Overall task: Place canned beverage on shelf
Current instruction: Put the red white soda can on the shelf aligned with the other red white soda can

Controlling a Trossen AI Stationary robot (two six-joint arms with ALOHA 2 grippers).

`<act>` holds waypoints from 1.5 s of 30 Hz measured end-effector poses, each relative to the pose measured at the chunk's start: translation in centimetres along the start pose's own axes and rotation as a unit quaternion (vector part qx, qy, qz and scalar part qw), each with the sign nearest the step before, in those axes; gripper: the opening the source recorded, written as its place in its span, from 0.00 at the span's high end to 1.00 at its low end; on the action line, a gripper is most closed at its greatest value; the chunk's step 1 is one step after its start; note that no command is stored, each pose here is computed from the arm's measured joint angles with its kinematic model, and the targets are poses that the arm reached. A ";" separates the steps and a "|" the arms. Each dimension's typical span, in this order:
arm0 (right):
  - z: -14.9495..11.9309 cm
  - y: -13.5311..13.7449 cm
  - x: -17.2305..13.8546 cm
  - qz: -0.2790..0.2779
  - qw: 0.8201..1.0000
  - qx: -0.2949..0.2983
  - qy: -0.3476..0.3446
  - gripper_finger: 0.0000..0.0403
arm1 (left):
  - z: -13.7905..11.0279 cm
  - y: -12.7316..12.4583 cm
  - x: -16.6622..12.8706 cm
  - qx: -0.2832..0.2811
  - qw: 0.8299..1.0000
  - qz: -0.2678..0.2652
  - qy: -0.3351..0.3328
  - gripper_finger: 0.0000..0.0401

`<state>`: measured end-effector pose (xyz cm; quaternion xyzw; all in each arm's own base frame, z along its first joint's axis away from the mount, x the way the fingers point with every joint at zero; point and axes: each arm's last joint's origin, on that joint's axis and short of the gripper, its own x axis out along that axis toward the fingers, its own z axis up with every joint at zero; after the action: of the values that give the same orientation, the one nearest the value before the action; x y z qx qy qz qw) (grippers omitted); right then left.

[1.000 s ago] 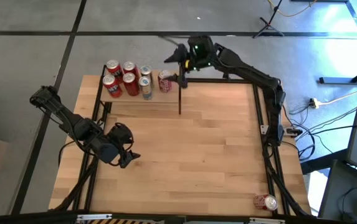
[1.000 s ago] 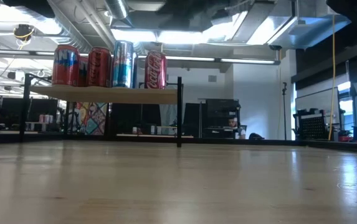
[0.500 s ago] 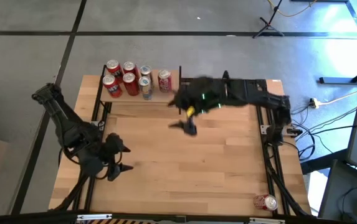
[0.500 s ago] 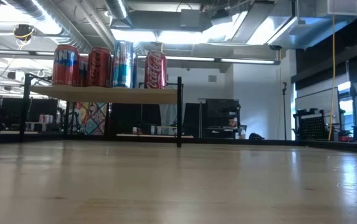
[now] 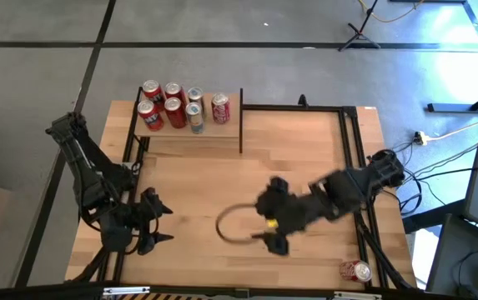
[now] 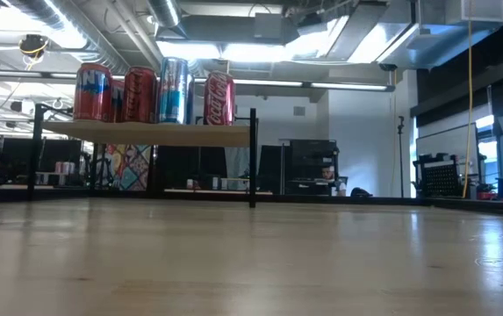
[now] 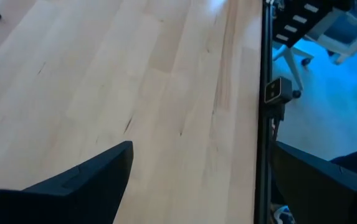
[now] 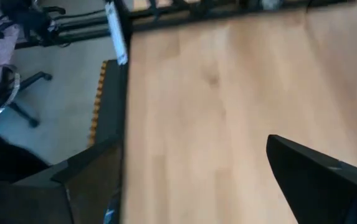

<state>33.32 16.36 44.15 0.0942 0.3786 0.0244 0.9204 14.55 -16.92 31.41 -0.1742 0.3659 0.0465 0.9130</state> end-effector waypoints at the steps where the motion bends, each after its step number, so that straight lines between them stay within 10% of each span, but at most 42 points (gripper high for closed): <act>1: -0.6 0.8 -0.2 0.003 1.000 0.015 0.011 0.06 | -0.1 -0.1 0.1 0.003 1.000 0.001 0.001 0.10; 10: -8.4 6.4 1.2 -0.024 0.985 0.095 0.143 0.06 | -0.3 -0.3 0.4 0.020 1.000 0.006 0.004 0.10; 20: -17.1 8.2 1.4 -0.123 0.924 0.141 0.334 0.06 | -0.2 -0.4 0.4 0.016 1.000 0.004 -0.005 0.10; 30: -21.5 6.8 -2.5 -0.173 0.863 0.215 0.424 0.06 | 0.0 -0.3 0.4 0.016 0.999 0.018 -0.032 0.10; 45: -24.1 5.1 -3.5 -0.166 0.818 0.335 0.438 0.06 | 0.0 -0.3 0.4 0.025 0.999 0.020 -0.036 0.10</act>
<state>13.98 24.66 30.78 0.3116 0.7364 -0.2181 0.5595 14.93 -17.26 31.20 -0.1423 0.3371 0.0618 0.9286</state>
